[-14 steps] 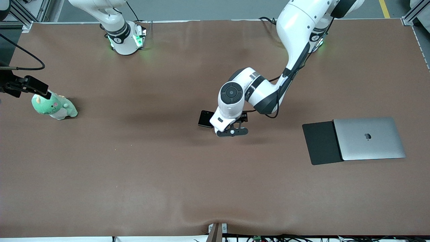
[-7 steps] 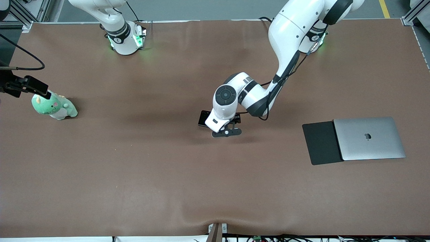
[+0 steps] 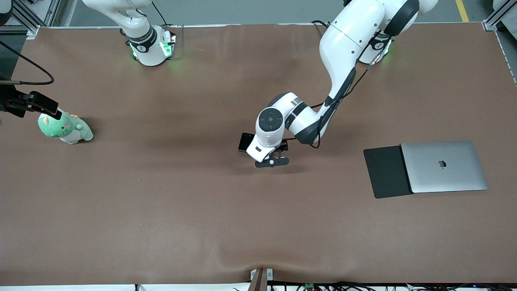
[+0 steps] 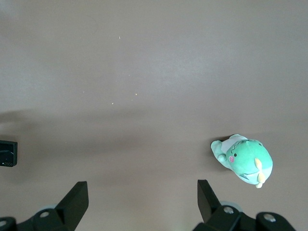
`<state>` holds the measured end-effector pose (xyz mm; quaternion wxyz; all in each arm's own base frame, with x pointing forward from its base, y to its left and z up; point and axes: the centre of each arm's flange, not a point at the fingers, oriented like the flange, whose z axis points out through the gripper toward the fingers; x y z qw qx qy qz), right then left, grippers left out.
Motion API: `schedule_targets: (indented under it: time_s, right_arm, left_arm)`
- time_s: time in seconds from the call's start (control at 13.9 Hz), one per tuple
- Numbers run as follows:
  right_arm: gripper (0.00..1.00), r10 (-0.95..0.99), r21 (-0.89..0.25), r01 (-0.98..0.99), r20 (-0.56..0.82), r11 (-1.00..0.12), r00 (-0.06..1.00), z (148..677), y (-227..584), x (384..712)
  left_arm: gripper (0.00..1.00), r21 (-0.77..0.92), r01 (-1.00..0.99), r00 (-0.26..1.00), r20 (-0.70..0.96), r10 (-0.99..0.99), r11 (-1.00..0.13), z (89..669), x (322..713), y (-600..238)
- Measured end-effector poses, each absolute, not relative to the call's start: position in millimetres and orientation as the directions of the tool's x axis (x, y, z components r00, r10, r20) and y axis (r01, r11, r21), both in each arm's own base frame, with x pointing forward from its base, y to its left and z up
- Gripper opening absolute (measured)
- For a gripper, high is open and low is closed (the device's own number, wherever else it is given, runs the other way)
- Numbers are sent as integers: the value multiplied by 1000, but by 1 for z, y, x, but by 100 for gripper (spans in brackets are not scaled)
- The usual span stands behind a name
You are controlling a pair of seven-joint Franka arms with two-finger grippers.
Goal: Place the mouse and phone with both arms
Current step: 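Lower the left gripper and close it on the white mouse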
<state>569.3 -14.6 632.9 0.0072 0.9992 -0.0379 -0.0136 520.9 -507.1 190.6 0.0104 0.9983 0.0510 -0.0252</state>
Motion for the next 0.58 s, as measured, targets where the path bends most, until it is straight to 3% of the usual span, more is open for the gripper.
schedule_targets:
  time_s: [0.58]
  right_arm:
    - [100,-76,15,-76,-28,-997,997,632,-15,570]
  left_arm:
    - [100,17,96,994,-55,95,-995,182,515,-516]
